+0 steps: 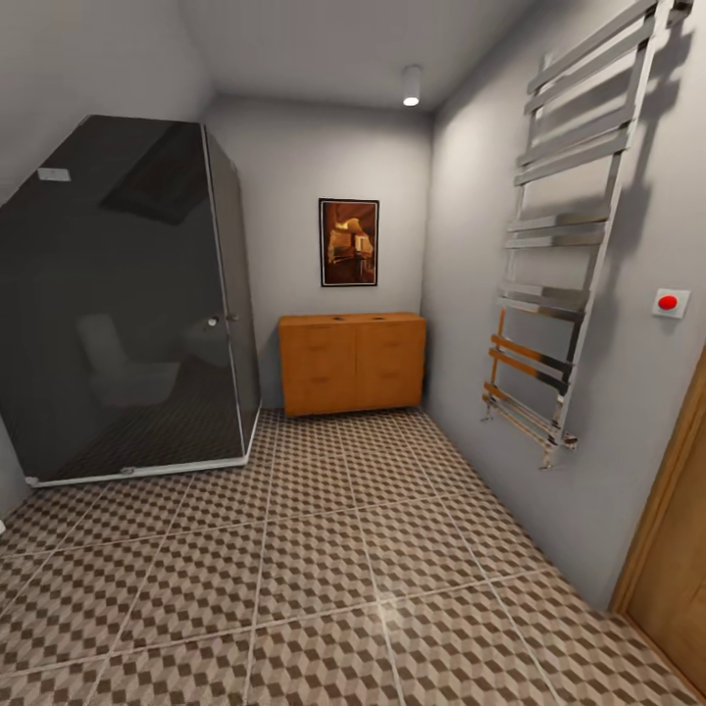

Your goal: Take the four mousetraps from the cabinet in the bathroom and place them on the bathroom floor. Make sure all four end up on the same floor surface, and ensure that at least two of them are either under or directly next to the same bathroom sink.

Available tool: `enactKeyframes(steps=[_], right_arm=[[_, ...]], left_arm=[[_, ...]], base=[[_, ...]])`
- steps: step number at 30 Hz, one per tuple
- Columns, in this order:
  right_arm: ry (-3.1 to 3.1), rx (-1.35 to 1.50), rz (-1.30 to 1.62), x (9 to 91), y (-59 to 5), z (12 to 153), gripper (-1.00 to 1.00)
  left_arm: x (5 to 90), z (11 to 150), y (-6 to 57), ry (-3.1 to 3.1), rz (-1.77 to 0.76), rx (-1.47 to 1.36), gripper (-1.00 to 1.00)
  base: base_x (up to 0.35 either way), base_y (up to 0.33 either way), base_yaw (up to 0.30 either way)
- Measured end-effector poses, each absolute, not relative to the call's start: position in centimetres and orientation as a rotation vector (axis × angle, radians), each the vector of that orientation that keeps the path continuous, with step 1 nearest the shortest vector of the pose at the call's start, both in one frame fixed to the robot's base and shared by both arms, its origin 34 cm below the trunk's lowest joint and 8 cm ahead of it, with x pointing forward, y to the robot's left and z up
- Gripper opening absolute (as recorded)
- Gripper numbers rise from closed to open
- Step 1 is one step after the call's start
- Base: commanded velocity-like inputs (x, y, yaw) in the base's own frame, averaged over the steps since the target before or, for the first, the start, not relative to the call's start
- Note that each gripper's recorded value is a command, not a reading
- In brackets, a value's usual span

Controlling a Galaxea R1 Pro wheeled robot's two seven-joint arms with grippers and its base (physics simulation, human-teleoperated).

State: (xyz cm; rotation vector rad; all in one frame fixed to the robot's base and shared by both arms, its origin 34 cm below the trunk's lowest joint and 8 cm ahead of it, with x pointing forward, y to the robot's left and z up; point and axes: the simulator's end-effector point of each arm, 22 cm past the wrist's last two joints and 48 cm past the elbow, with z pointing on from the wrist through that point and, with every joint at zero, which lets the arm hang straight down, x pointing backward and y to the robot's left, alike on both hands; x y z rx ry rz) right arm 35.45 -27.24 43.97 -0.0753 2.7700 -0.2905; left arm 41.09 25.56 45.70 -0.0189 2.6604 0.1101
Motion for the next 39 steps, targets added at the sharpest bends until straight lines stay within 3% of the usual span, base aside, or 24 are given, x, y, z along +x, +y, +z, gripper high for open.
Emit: enactKeyframes(steps=[10,39], right_arm=[[2.77,-0.079,-0.291,35.4,-27.2,44.0,1.0],[2.78,-0.08,-0.295,35.2,-27.3,43.9,1.0]], left_arm=[[41.0,45.7,25.6,2.663,0.11,-0.018,1.0],[39.7,45.1,25.6,2.73,0.114,-0.013,1.0]], base=[[0.122,0.0,0.131],[0.31,0.0,0.006]])
